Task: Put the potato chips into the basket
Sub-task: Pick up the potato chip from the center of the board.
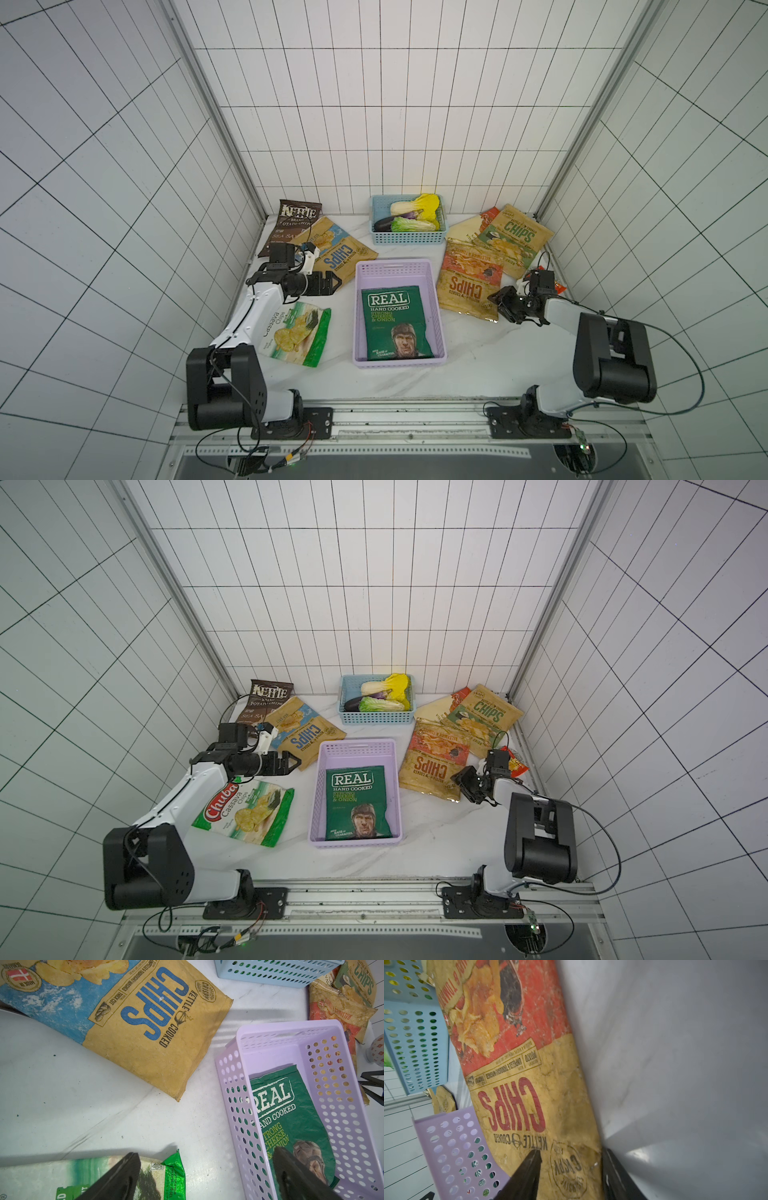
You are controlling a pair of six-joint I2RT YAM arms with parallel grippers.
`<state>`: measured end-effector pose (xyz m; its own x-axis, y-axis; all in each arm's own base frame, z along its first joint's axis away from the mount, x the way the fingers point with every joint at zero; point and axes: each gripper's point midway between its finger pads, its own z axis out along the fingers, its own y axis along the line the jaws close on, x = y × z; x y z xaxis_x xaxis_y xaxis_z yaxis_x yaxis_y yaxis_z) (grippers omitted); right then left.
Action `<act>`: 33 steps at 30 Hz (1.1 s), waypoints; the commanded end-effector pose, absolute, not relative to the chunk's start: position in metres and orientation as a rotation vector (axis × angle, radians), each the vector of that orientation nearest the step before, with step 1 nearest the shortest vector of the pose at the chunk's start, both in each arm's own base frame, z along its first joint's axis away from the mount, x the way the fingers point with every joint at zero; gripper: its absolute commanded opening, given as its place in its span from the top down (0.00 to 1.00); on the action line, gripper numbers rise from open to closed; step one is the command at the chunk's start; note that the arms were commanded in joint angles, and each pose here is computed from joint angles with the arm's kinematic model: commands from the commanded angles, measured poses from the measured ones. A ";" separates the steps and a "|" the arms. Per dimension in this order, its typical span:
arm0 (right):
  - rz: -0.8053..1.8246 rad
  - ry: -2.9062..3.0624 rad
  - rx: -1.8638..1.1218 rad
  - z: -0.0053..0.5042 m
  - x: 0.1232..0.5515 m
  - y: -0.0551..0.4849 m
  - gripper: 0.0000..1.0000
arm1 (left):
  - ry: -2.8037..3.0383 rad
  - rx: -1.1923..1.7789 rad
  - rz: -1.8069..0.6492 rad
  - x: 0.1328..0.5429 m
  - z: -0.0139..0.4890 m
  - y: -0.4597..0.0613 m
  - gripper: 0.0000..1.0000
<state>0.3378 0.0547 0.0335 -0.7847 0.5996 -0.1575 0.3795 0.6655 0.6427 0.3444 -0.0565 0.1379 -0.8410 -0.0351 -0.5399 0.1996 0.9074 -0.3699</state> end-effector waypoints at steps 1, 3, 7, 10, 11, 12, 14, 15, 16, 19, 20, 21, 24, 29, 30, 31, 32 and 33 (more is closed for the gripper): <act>0.962 2.539 0.797 0.017 0.333 0.063 0.51 | 2.467 0.148 -0.554 0.350 0.151 -0.057 0.02; 1.000 2.502 0.785 0.020 0.337 0.066 0.52 | 2.463 0.149 -0.553 0.350 0.153 -0.057 0.02; 1.049 2.436 0.761 0.028 0.344 0.069 0.54 | 2.461 0.149 -0.548 0.350 0.154 -0.056 0.02; 1.083 2.385 0.721 0.040 0.347 0.072 0.55 | 2.460 0.149 -0.545 0.350 0.154 -0.056 0.02; 1.096 2.367 0.701 0.045 0.348 0.074 0.55 | 2.460 0.147 -0.545 0.350 0.154 -0.056 0.03; 1.106 2.352 0.682 0.049 0.349 0.075 0.55 | 2.461 0.148 -0.544 0.350 0.154 -0.056 0.02; 1.106 2.333 0.656 0.055 0.349 0.075 0.55 | 2.460 0.149 -0.547 0.350 0.154 -0.056 0.03; 1.099 2.335 0.653 0.055 0.349 0.074 0.54 | 2.459 0.149 -0.548 0.350 0.154 -0.056 0.02; 1.084 2.348 0.658 0.053 0.348 0.073 0.53 | 2.459 0.150 -0.551 0.349 0.154 -0.057 0.02; 1.066 2.389 0.678 0.043 0.350 0.072 0.50 | 2.459 0.151 -0.556 0.349 0.154 -0.057 0.02; 1.067 2.396 0.692 0.041 0.351 0.071 0.49 | 2.459 0.150 -0.555 0.349 0.154 -0.057 0.03; 1.068 2.397 0.704 0.040 0.352 0.071 0.50 | 2.459 0.151 -0.556 0.350 0.154 -0.057 0.02; 1.027 2.414 0.749 0.035 0.354 0.066 0.53 | 2.455 0.151 -0.554 0.349 0.155 -0.057 0.03; 1.012 2.433 0.753 0.035 0.356 0.065 0.76 | 2.452 0.151 -0.550 0.349 0.156 -0.056 0.02; 1.009 2.432 0.748 0.037 0.355 0.065 0.79 | 2.452 0.151 -0.550 0.349 0.156 -0.056 0.02; 1.003 2.429 0.740 0.039 0.356 0.065 0.82 | 2.453 0.151 -0.550 0.349 0.156 -0.056 0.02; 0.994 2.429 0.733 0.042 0.355 0.064 0.85 | 2.453 0.149 -0.550 0.350 0.156 -0.056 0.03; 0.985 2.431 0.727 0.045 0.355 0.063 0.88 | 2.454 0.149 -0.549 0.349 0.156 -0.056 0.03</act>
<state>0.3492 0.0677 0.0331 -0.7816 0.6060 -0.1481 0.3190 0.5923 0.7399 0.3441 -0.0565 0.1403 -0.8367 -0.0335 -0.5466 0.2035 0.9076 -0.3672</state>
